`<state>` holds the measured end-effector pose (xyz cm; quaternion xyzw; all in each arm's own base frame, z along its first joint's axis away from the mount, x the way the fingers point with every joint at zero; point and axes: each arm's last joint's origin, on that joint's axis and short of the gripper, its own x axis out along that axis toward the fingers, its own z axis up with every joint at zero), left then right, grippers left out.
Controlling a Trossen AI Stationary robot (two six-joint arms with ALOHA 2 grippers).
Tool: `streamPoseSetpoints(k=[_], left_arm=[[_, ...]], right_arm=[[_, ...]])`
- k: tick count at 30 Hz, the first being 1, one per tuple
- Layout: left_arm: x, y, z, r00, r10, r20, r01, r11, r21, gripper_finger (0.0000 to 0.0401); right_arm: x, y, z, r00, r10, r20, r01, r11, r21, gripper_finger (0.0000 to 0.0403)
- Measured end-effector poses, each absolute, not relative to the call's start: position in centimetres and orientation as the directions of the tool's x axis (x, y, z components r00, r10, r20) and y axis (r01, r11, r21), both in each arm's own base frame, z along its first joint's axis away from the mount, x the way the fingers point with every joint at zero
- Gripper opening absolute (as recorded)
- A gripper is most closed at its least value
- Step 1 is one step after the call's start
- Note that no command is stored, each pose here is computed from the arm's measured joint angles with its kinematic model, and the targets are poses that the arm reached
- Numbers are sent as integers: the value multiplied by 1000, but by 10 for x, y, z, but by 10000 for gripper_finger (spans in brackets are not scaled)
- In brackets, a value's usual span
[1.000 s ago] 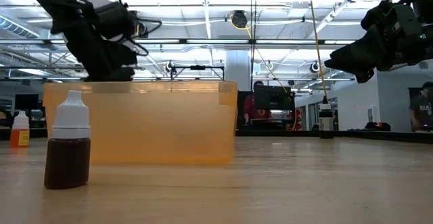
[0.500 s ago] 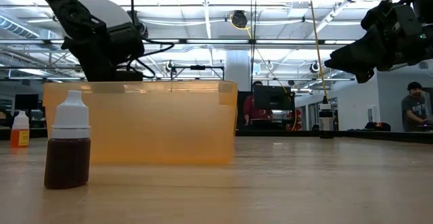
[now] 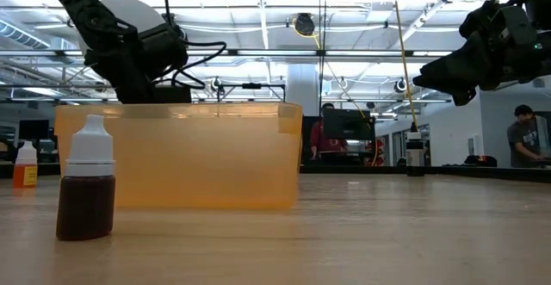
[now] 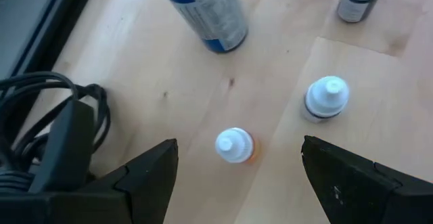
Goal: Pick & Place food coloring
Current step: Put the small orange food coloring bottle into the orange bin
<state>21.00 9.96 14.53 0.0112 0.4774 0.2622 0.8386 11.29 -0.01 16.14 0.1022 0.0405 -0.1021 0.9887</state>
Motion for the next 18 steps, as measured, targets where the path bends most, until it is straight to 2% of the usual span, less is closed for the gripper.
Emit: streamPoseSetpoints(k=[13, 18], left_arm=[[210, 100, 145, 399, 458, -794, -417, 862, 287, 307], [210, 99, 145, 406, 447, -797, -409, 869, 279, 267]], right_arm=[[113, 0, 161, 976, -194, -101, 210, 958, 194, 130], [113, 0, 161, 976, -193, -101, 210, 958, 194, 130]])
